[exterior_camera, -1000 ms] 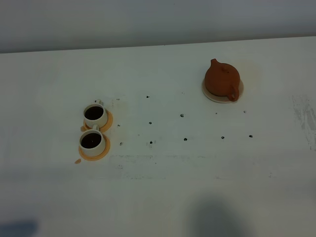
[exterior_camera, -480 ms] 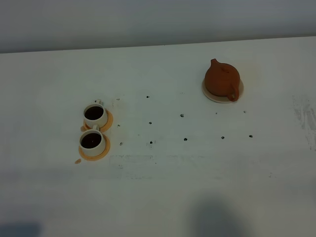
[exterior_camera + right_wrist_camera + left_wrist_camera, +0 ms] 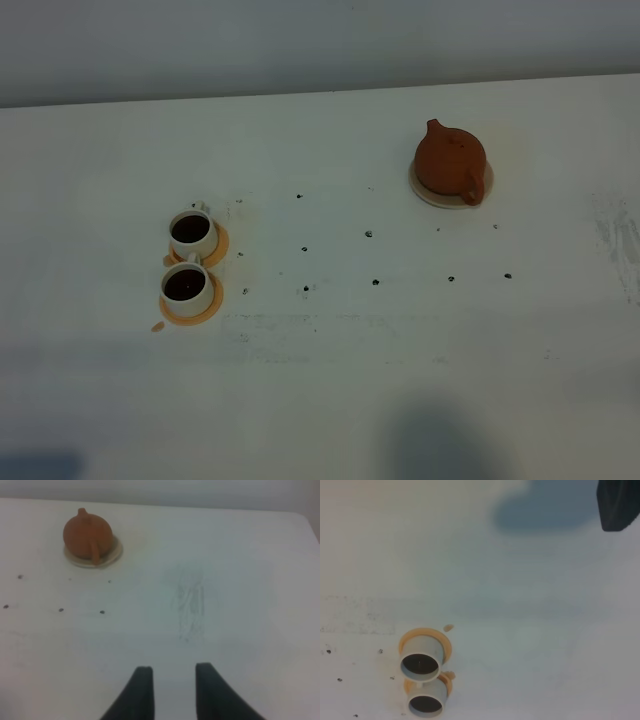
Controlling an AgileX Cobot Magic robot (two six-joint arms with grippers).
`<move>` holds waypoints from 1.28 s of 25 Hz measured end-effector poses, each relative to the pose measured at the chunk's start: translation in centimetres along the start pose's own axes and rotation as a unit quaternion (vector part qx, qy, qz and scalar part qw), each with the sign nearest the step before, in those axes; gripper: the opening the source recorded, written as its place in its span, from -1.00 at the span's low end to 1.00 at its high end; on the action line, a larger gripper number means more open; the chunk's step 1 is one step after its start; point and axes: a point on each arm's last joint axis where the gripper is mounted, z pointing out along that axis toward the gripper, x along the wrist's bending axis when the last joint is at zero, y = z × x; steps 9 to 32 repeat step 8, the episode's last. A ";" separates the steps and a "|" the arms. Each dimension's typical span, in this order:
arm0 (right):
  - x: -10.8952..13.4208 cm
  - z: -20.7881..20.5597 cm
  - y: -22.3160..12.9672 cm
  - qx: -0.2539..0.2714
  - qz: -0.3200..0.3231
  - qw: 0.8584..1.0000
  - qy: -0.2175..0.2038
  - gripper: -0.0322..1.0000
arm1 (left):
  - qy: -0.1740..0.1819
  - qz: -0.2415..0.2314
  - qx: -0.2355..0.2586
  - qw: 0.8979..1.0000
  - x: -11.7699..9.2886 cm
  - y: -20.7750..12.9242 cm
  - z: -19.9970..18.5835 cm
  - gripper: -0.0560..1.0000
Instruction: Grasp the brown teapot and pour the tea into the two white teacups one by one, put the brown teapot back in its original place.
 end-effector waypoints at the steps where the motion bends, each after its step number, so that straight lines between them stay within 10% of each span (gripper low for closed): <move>1: 0.0 0.0 0.0 0.000 0.000 1.000 0.000 -0.55 | 0.000 0.000 0.000 1.000 0.0 0.0 0.0 -0.38; 32: 0.0 0.0 0.0 0.000 0.000 1.000 0.000 -0.55 | 0.000 0.000 0.000 1.000 0.0 0.0 0.0 -0.38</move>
